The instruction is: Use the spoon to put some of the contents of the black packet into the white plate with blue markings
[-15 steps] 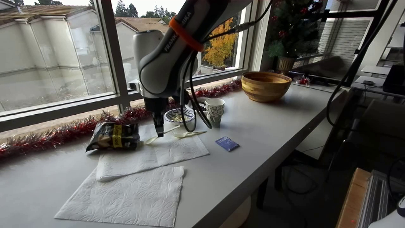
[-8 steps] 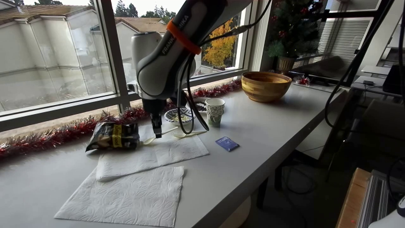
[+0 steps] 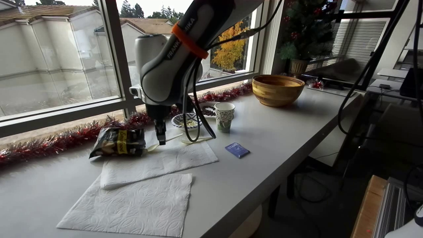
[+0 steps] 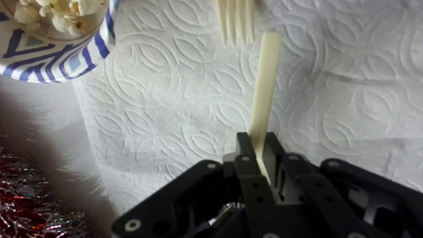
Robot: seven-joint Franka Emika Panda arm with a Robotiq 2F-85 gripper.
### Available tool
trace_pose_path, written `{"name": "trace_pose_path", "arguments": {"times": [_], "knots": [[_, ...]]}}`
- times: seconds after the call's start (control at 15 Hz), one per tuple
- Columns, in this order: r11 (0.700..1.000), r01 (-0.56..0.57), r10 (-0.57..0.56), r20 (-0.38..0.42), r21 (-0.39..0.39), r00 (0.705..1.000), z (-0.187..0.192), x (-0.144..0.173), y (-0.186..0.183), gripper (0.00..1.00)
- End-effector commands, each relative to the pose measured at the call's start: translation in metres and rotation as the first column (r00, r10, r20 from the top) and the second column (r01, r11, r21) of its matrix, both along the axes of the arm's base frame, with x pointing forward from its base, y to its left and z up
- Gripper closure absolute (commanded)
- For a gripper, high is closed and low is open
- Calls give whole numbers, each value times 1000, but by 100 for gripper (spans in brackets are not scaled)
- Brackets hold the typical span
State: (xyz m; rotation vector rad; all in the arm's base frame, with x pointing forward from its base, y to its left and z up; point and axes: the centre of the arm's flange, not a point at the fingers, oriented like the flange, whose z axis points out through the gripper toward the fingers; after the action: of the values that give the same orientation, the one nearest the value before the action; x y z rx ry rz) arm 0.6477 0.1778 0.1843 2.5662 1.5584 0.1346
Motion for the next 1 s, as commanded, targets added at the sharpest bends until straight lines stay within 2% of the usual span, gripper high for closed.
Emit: {"name": "trace_pose_path", "arguments": {"times": [0.0, 0.6, 0.93], "knots": [[1000, 3, -2, 10, -14, 1000, -3, 0, 5, 97], [997, 58, -60, -29, -47, 998, 2, -10, 5, 97], [993, 87, -89, -19, -86, 996, 12, -15, 4, 97]]}}
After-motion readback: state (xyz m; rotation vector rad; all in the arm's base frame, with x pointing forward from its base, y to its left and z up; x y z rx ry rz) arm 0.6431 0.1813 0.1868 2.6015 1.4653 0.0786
